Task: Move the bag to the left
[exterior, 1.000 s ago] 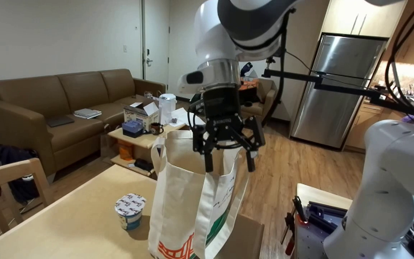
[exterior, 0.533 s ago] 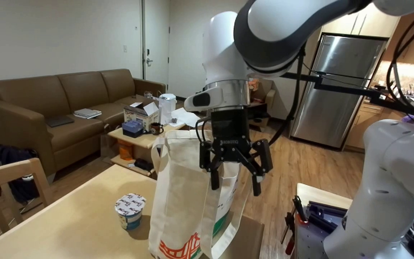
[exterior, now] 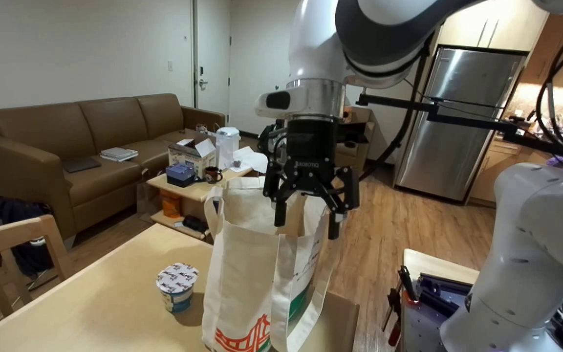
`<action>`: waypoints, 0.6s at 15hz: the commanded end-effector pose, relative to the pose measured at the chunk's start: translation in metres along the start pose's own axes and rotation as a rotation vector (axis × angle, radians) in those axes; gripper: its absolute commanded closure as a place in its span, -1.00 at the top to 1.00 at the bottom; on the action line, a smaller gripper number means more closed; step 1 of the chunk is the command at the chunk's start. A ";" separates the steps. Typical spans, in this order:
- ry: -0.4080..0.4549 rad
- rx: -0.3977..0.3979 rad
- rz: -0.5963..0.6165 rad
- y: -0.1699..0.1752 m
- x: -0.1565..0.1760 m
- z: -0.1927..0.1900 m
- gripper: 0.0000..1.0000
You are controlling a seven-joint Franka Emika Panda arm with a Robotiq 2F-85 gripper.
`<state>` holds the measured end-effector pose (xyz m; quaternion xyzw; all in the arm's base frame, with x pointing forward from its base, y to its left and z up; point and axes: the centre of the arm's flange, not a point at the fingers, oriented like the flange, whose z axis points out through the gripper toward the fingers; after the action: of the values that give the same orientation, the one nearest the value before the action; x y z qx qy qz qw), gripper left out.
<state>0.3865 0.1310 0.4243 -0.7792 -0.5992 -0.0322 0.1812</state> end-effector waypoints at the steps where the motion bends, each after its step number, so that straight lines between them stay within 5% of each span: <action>1: -0.010 -0.047 0.091 -0.004 -0.012 0.003 1.00; 7: -0.084 -0.091 0.361 0.004 -0.038 0.036 1.00; 8: -0.091 -0.087 0.384 0.005 -0.041 0.041 0.50; 9: -0.102 -0.083 0.403 0.006 -0.042 0.046 0.47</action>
<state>0.3757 0.1069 0.3840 -0.8716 -0.4700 0.0043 0.1393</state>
